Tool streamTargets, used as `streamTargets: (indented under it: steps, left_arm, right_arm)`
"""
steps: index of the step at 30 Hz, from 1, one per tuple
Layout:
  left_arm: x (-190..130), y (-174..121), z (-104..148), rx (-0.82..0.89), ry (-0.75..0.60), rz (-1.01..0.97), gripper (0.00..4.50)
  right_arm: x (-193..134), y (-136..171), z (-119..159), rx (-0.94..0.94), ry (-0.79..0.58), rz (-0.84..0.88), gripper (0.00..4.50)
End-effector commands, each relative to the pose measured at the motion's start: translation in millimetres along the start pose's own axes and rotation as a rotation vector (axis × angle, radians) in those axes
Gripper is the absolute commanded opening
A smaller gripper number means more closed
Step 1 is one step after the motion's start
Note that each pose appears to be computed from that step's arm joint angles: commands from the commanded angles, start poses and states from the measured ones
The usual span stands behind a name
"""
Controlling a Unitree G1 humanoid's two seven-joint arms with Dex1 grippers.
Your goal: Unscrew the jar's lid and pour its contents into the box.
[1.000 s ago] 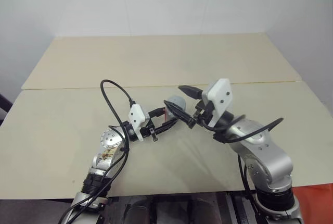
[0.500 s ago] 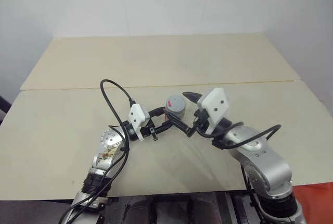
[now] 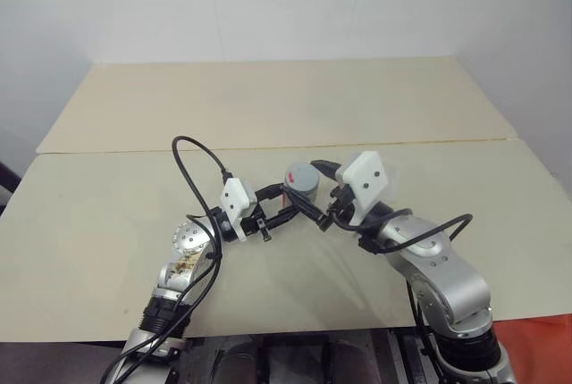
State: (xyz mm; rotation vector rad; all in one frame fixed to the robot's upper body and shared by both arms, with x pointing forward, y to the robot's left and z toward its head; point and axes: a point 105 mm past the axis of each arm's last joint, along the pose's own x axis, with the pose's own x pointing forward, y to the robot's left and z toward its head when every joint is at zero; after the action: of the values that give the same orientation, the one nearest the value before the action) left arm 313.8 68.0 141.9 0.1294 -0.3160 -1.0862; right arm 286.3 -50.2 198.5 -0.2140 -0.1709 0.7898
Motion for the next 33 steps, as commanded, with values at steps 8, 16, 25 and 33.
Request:
streamTargets:
  steps: [8,16,25,33]
  left_arm:
    - [0.8,-3.4,6.9,0.021,-0.016,-0.033,1.85]
    - [-3.2,-16.6,6.5,0.005,0.002,-0.142,1.85]
    - [-8.6,-29.6,0.3,-0.008,0.028,-0.182,1.85]
    - [-7.3,-21.6,6.6,0.014,0.013,-0.14,1.85]
  right_arm:
    - [-7.5,1.8,18.0,-0.037,-0.086,0.053,2.93]
    - [-16.3,-0.3,30.1,-0.023,-0.131,0.243,2.93]
    - [-16.1,-6.3,41.7,0.069,-0.181,0.294,2.93]
    - [-42.9,-44.6,33.0,-0.057,-0.085,0.115,2.93]
